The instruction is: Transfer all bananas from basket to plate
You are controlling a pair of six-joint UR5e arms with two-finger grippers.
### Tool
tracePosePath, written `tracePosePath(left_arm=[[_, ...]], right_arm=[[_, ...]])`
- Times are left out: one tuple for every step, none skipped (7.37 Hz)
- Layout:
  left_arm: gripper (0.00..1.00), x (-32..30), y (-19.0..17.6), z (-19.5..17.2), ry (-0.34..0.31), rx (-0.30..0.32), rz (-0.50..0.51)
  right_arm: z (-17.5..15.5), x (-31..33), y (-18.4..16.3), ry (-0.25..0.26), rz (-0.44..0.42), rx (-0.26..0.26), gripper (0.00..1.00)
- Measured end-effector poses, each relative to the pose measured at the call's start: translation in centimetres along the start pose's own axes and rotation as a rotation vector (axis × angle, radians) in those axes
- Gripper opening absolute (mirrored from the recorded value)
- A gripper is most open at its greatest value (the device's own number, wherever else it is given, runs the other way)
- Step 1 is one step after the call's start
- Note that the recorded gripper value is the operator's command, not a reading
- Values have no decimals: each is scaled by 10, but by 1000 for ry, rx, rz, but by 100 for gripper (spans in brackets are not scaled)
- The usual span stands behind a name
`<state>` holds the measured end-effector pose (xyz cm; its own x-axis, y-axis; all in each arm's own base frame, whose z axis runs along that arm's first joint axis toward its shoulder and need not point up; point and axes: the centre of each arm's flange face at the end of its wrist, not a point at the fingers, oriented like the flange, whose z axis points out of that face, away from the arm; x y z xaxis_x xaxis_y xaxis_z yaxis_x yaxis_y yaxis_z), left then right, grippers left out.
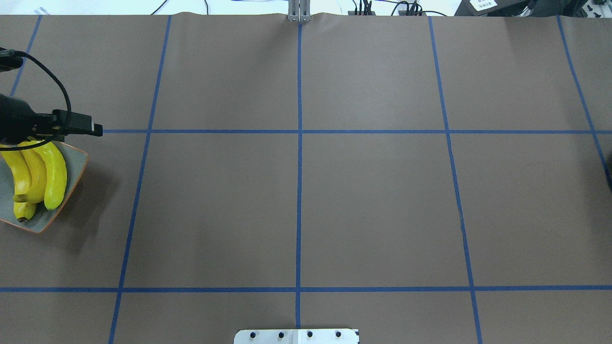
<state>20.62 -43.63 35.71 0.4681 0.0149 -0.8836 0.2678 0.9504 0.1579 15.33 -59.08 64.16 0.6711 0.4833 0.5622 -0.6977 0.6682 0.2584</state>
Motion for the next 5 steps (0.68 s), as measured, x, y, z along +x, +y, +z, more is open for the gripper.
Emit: tracePosePath(left_arm=[[100, 11, -4, -1, 18, 8, -3], [100, 20, -8, -2, 32, 15, -4], [100, 28, -10, -2, 45, 20, -1], [100, 39, -11, -1, 61, 20, 3], [100, 53, -11, 1, 81, 19, 4]], right_arm=[[-8, -42, 5, -39, 76, -1, 0], [-14, -86, 12, -84, 154, -7, 0], [-21, -134, 19, -134, 235, -19, 0], [-28, -190, 29, -191, 318, -46, 0], [-42, -250, 45, -256, 403, -84, 0]])
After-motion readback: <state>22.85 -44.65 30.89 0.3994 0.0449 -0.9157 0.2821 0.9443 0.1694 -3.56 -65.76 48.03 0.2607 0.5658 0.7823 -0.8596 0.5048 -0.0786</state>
